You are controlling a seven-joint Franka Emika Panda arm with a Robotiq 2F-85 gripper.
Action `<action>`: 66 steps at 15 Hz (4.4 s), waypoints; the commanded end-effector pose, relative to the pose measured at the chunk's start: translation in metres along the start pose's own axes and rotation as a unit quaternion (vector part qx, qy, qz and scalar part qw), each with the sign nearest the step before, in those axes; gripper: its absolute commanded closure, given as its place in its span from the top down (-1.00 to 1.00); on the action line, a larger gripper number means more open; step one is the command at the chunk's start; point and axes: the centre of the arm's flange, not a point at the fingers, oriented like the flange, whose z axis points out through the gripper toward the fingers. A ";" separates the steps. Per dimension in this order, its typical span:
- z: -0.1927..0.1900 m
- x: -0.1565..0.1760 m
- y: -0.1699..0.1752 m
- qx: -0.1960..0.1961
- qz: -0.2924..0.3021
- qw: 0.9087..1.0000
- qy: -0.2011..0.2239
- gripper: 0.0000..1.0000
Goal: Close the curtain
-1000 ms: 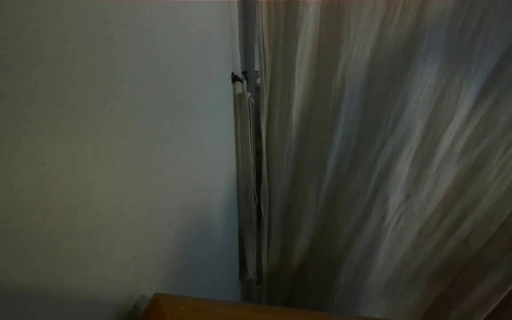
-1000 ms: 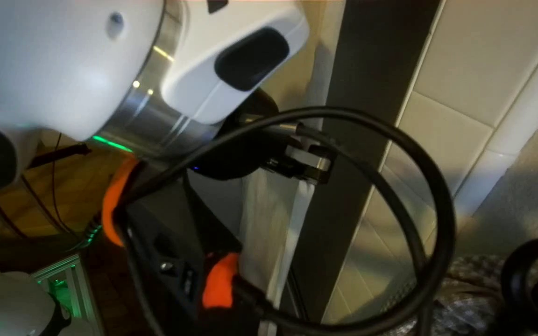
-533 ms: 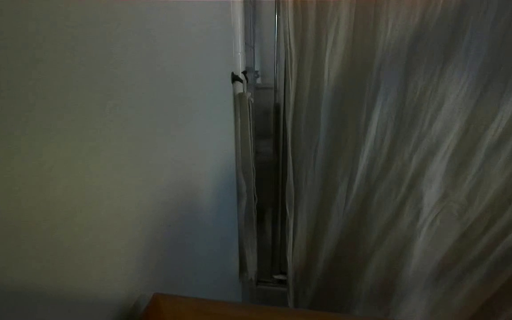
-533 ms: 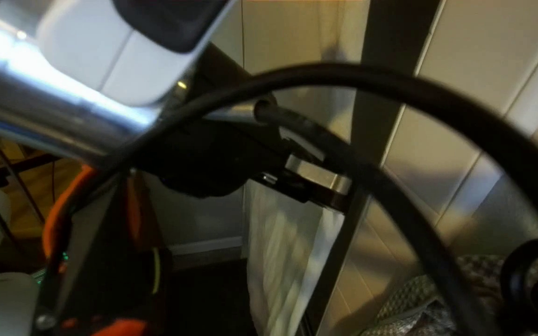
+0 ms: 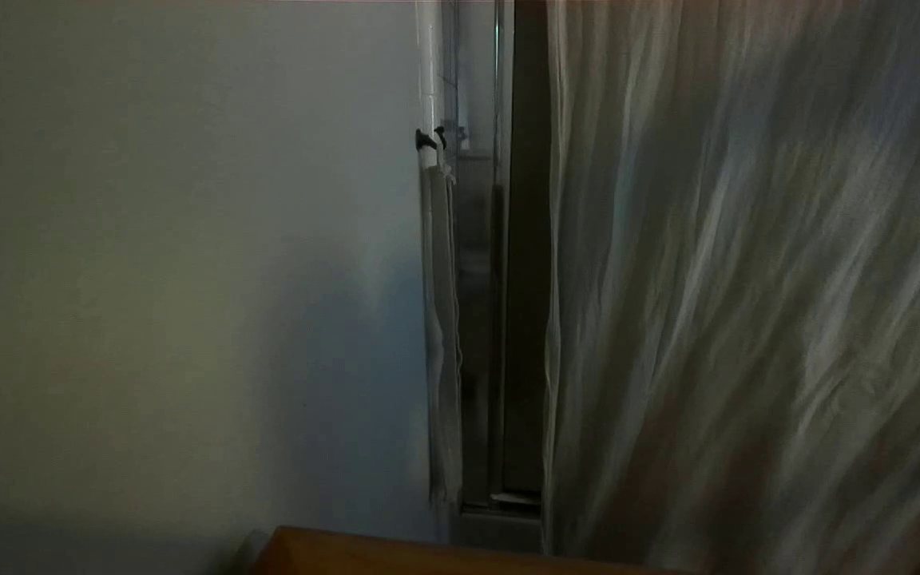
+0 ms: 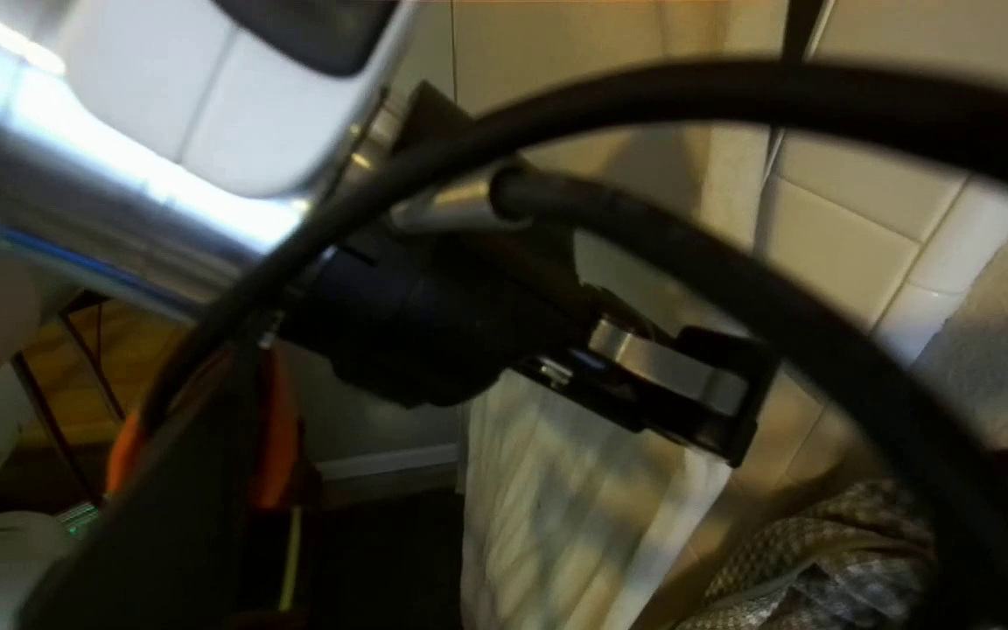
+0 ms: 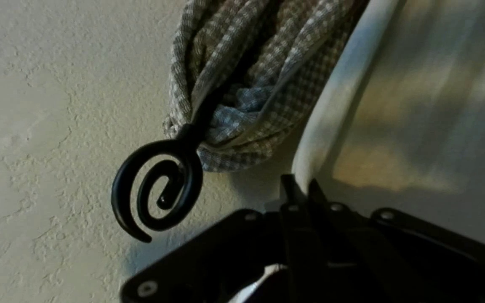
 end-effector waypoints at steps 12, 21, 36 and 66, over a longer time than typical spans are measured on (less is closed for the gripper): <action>0.037 -0.004 -0.011 -0.036 -0.032 0.997 -0.055 -0.98; 0.067 -0.024 -0.020 -0.041 -0.081 0.990 -0.111 -0.98; 0.085 -0.038 -0.061 0.059 -0.111 0.976 -0.175 0.15; -0.054 0.060 -0.114 0.421 0.107 0.899 -0.052 1.00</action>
